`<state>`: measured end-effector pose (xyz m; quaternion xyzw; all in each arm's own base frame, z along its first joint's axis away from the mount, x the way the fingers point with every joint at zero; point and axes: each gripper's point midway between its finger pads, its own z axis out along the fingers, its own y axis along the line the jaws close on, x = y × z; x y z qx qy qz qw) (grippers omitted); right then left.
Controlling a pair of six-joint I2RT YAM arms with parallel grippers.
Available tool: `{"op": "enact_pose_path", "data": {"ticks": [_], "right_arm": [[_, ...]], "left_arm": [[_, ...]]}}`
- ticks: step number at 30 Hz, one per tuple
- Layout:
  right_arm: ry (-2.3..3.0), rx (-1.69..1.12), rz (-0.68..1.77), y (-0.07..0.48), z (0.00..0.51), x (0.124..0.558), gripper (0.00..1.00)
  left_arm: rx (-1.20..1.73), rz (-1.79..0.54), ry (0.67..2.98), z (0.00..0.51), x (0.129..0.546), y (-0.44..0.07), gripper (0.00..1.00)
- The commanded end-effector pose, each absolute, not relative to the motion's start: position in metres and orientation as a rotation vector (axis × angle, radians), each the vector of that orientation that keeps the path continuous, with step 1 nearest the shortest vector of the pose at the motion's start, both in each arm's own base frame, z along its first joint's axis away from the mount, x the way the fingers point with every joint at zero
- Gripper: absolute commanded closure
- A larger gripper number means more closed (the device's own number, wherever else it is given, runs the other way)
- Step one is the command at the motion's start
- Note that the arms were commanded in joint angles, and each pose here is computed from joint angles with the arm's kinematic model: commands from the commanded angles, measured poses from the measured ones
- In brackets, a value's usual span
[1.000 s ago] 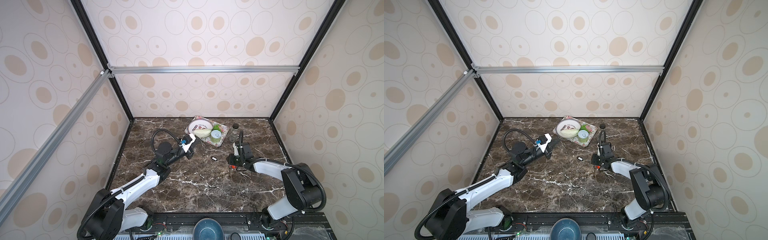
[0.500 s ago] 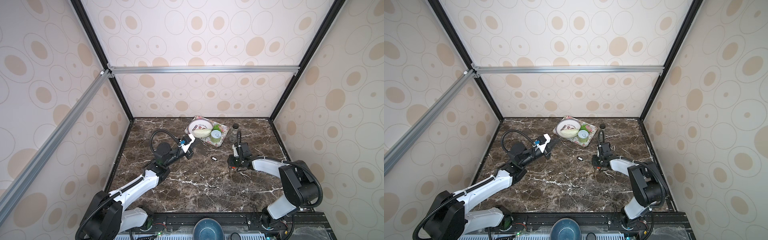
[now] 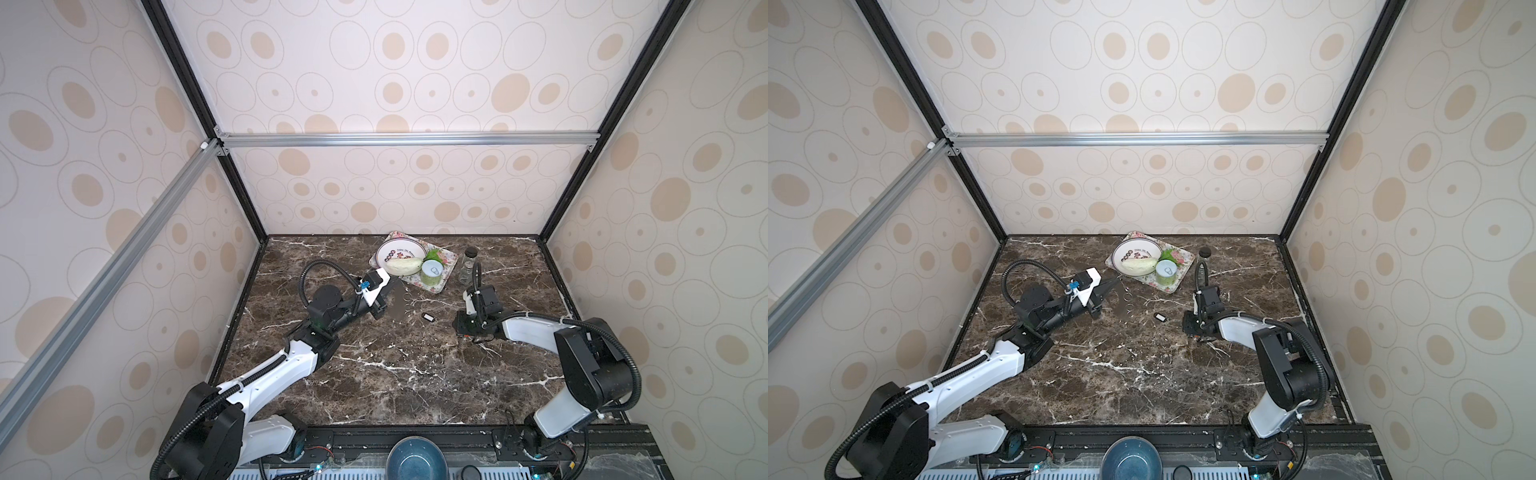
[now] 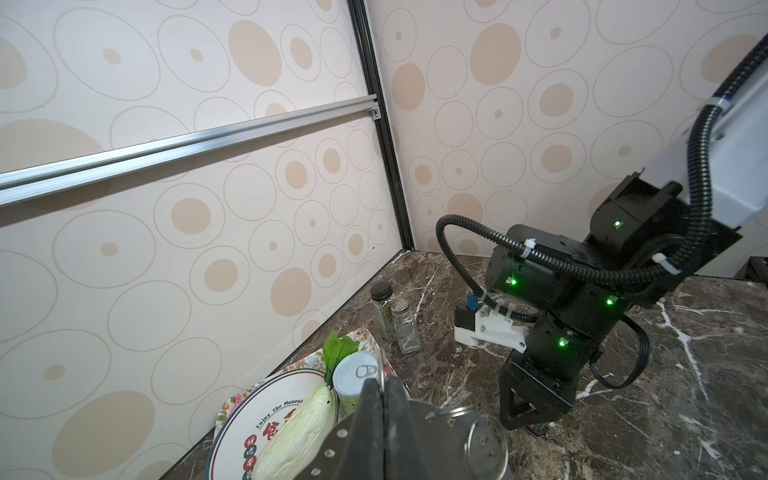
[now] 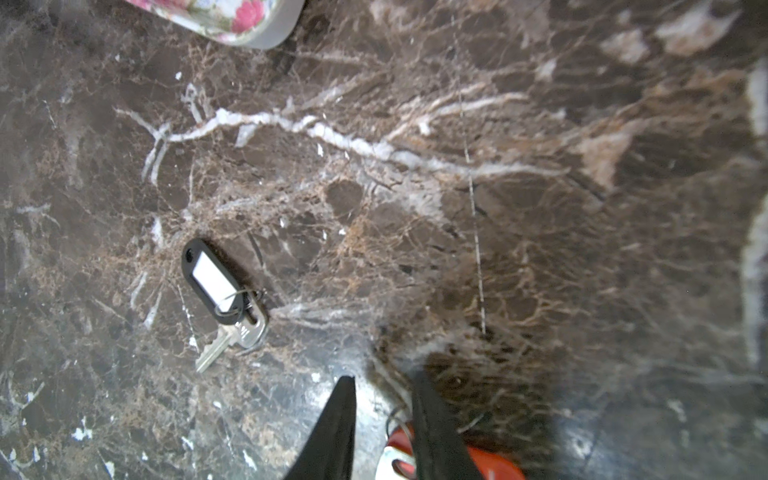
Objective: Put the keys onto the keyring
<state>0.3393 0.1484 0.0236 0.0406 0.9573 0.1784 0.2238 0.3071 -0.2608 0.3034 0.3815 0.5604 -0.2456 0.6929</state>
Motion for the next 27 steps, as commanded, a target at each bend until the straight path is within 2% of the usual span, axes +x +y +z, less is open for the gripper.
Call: {"op": "enact_pose_path", "data": {"ticks": [1,11,20,27], "right_arm": [[2.656,0.147,0.527,0.1500,0.0209,0.3364,0.75],[2.656,0.156,0.493,0.1445,0.0220,0.3331,0.78],[2.657,0.159,0.498,0.1444,0.0248,0.3306,0.85],[2.657,0.142,0.530,0.1482,0.0257,0.3284,0.84]], "left_arm": [[0.833,-0.543,1.163,0.3299,0.3014,-0.2575,1.00],[0.833,-0.545,1.160,0.3301,0.2995,-0.2567,1.00],[0.833,-0.548,1.156,0.3312,0.2977,-0.2565,1.00],[0.832,-0.543,1.157,0.3308,0.2982,-0.2560,1.00]]}}
